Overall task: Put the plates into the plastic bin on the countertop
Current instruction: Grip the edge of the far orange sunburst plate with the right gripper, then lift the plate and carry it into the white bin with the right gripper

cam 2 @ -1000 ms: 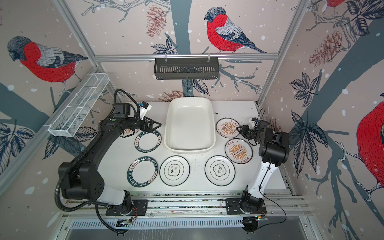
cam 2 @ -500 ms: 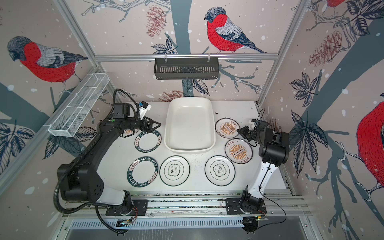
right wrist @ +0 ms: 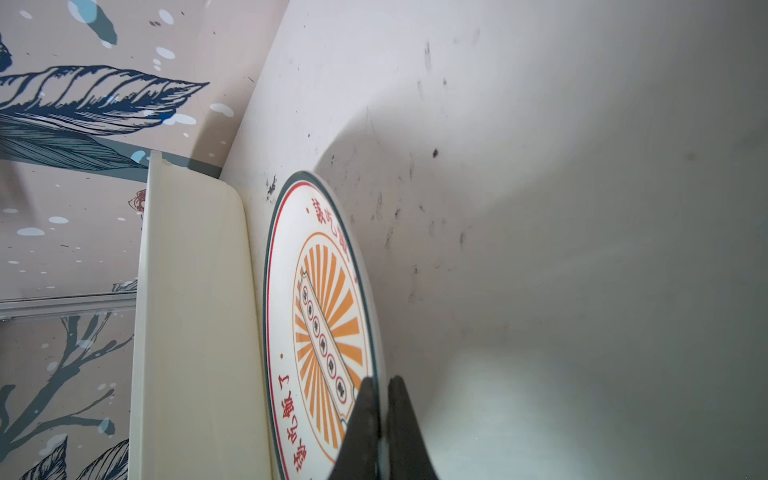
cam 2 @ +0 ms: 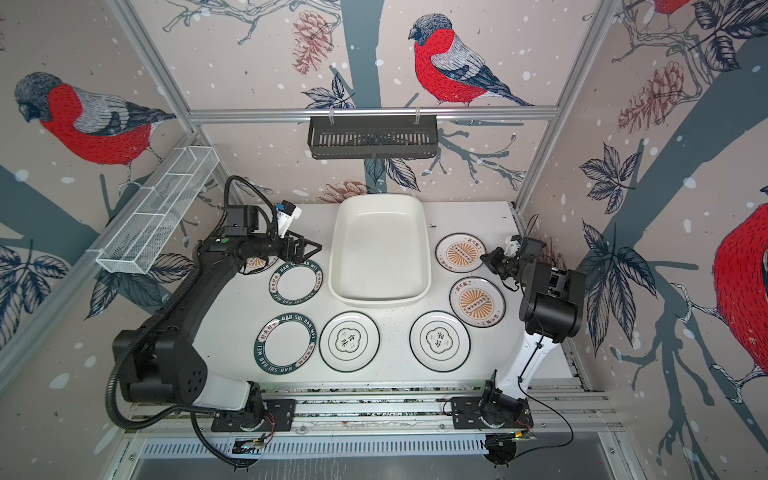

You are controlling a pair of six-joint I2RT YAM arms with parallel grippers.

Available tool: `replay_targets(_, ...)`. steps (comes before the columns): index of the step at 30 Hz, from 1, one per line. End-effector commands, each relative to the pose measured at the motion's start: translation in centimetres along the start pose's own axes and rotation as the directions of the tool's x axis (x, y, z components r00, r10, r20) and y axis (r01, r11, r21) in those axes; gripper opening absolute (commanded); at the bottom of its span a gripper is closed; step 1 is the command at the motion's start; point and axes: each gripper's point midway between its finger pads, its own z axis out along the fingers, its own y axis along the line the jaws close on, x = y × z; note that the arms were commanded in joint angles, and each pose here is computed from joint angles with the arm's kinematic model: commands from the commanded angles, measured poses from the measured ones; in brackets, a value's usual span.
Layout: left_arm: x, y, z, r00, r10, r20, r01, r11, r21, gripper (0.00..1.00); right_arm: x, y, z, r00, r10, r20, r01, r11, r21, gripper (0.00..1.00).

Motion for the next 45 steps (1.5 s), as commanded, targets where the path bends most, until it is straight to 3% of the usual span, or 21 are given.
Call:
replay_targets(1, -0.7, -0.5, -0.3, 1.0, 0.015, 0.018, -0.015, 1.0, 0.018, 0.97, -2.2, 2.0, -1.3, 0.997, -0.022, 0.076, 0.025, 0.999, -0.032, 0.01)
replay_targets(12, -1.7, -0.8, -0.8, 0.999, 0.017, 0.034, -0.018, 1.0, 0.019, 0.97, -5.4, 8.7, -5.7, 0.98, -0.072, 0.186, 0.094, 0.989, -0.111, 0.01)
replay_targets(21, -1.8, -1.3, -1.3, 0.999, 0.015, 0.046, -0.016, 1.0, 0.019, 0.97, -4.2, 17.7, -5.8, 0.966, -0.208, 0.154, 0.232, 0.96, -0.157, 0.01)
replay_targets(32, -3.8, -2.6, -3.6, 0.995, 0.043, 0.086, -0.042, 0.999, -0.013, 0.96, 4.4, 29.4, 2.1, 0.953, -0.298, 0.055, 0.301, 0.911, -0.283, 0.01)
replay_targets(38, -4.2, -3.2, -4.2, 0.993, 0.039, 0.108, -0.038, 0.999, -0.012, 0.96, 8.6, 30.8, 7.4, 0.968, -0.251, 0.013, 0.242, 0.916, -0.321, 0.01)
replay_targets(45, -4.4, -3.4, -4.5, 0.992, 0.043, 0.119, -0.042, 0.999, -0.014, 0.97, 11.6, 30.6, 12.6, 0.98, -0.196, 0.018, 0.194, 0.943, -0.272, 0.01)
